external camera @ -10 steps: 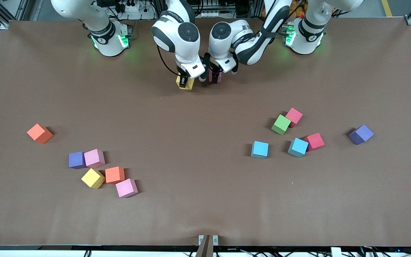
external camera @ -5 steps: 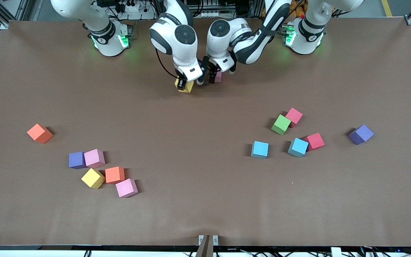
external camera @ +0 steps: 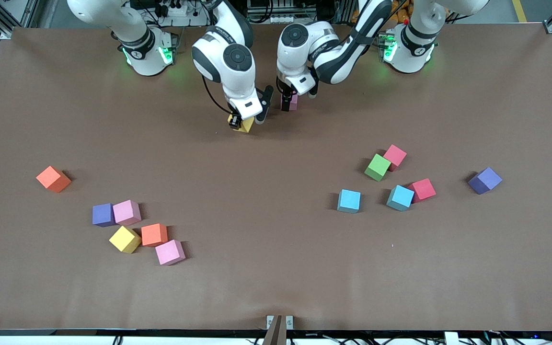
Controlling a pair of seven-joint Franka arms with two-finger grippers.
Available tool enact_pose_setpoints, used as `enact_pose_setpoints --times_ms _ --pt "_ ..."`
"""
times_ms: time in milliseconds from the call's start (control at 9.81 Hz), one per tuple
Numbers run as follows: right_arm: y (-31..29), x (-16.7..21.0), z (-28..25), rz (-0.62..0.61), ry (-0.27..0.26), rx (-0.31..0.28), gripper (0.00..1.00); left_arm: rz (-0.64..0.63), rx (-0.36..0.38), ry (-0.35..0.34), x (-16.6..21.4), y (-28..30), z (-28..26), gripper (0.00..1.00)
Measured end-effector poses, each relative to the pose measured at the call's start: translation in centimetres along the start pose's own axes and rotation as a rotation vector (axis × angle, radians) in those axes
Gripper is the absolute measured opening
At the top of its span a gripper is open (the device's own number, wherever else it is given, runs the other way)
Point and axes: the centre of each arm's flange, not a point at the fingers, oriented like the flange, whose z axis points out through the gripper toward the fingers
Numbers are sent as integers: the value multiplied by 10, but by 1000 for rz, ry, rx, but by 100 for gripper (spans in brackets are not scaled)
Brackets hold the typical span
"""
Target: Form number 2 with 11 blocks
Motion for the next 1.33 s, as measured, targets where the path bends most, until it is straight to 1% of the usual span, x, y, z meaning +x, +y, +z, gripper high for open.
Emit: enact_pose_setpoints --times_ms 306,510,714,918,1122,1326 --pt "0 0 0 -1 0 0 59 74 -19 49 19 20 -39 100" --pt "-4 1 2 -10 1 -1 59 165 -18 78 41 40 -58 100" --pt "-29 10 8 -38 6 -10 59 288 10 98 77 69 -59 100" --pt "-65 21 12 -57 2 -19 59 410 7 128 134 116 -63 100" --pt "-91 30 16 -81 -4 -25 59 563 12 161 187 152 -67 100" --pt "-96 41 17 -111 -11 -44 59 824 27 173 216 171 -74 100"
